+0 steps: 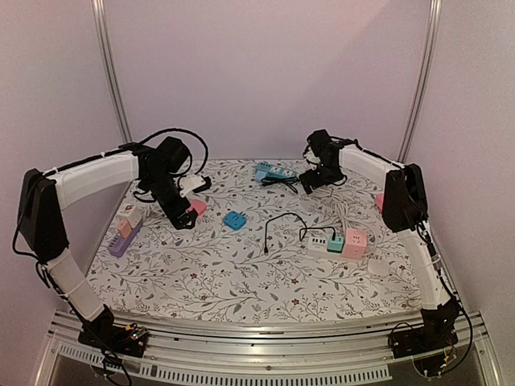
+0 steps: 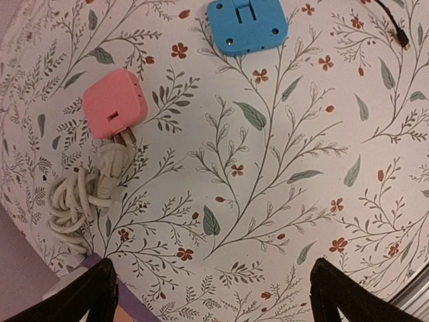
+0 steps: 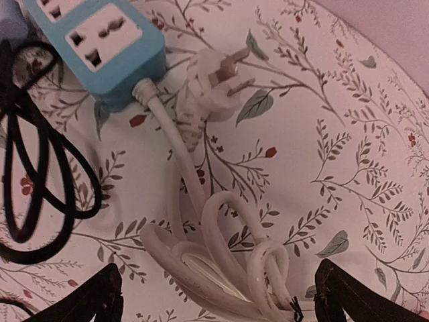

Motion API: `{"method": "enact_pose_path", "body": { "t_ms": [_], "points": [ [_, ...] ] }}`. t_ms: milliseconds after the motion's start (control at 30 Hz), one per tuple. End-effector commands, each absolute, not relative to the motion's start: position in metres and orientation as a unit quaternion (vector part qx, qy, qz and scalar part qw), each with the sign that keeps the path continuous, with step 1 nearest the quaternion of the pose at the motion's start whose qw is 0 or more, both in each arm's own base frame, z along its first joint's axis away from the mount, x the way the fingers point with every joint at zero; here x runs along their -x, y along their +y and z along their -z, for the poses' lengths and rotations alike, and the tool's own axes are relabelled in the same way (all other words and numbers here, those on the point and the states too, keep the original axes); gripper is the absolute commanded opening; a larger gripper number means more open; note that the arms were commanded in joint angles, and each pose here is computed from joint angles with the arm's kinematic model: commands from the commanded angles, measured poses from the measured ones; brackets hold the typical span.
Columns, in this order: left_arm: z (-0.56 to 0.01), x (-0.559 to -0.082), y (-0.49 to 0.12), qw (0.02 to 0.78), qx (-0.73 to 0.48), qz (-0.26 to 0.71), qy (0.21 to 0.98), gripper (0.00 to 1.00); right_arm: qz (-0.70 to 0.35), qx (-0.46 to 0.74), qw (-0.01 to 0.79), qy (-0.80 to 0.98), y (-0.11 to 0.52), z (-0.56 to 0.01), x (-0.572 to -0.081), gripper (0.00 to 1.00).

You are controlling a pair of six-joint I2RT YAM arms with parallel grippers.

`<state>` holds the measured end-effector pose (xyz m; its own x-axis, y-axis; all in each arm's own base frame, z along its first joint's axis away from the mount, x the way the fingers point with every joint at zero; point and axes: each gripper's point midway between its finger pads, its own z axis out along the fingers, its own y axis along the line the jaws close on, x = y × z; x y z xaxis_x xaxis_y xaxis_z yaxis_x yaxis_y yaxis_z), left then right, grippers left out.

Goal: Insert the plug
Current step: Move the socket to the center of the board.

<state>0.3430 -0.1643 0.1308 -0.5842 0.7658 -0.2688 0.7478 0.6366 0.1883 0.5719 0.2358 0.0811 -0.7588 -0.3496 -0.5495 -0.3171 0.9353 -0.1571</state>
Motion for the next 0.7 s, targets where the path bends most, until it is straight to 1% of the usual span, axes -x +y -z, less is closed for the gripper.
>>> {"method": "enact_pose_path", "body": {
  "t_ms": [0,67,100,167,300,367,433,500,600,667],
  "points": [
    [-0.113,-0.363,-0.175,0.193,-0.409,-0.014,0.892,0.99,0.094,0.260,0.200,0.940,0.217,-0.019,-0.548,0.99],
    [-0.109,-0.368,-0.182,0.196,-0.402,-0.001,0.895,1.00,0.081,0.278,0.179,0.940,0.221,-0.007,-0.541,0.98],
    [-0.104,-0.369,-0.185,0.193,-0.398,0.005,0.897,1.00,0.067,0.283,0.167,0.942,0.225,0.000,-0.536,0.96],
    [-0.098,-0.371,-0.191,0.191,-0.393,0.017,0.899,0.99,0.047,0.292,0.153,0.943,0.230,0.006,-0.528,0.85],
    [-0.088,-0.378,-0.197,0.191,-0.388,0.024,0.901,0.99,0.000,0.307,0.128,0.943,0.242,0.009,-0.511,0.43],
    [-0.086,-0.381,-0.198,0.193,-0.385,0.024,0.902,0.99,-0.037,0.324,0.121,0.937,0.256,0.006,-0.501,0.31],
    [-0.088,-0.384,-0.200,0.198,-0.382,0.027,0.902,0.99,-0.062,0.354,0.125,0.925,0.270,-0.003,-0.493,0.24],
    [-0.092,-0.385,-0.201,0.204,-0.382,0.028,0.901,0.99,-0.073,0.399,0.125,0.906,0.289,-0.007,-0.480,0.22],
    [-0.102,-0.387,-0.197,0.219,-0.380,0.021,0.898,0.99,-0.067,0.489,0.125,0.861,0.319,-0.007,-0.456,0.20],
    [-0.108,-0.388,-0.192,0.229,-0.379,0.015,0.897,0.99,-0.055,0.554,0.119,0.822,0.340,-0.001,-0.436,0.16]
  ]
}}
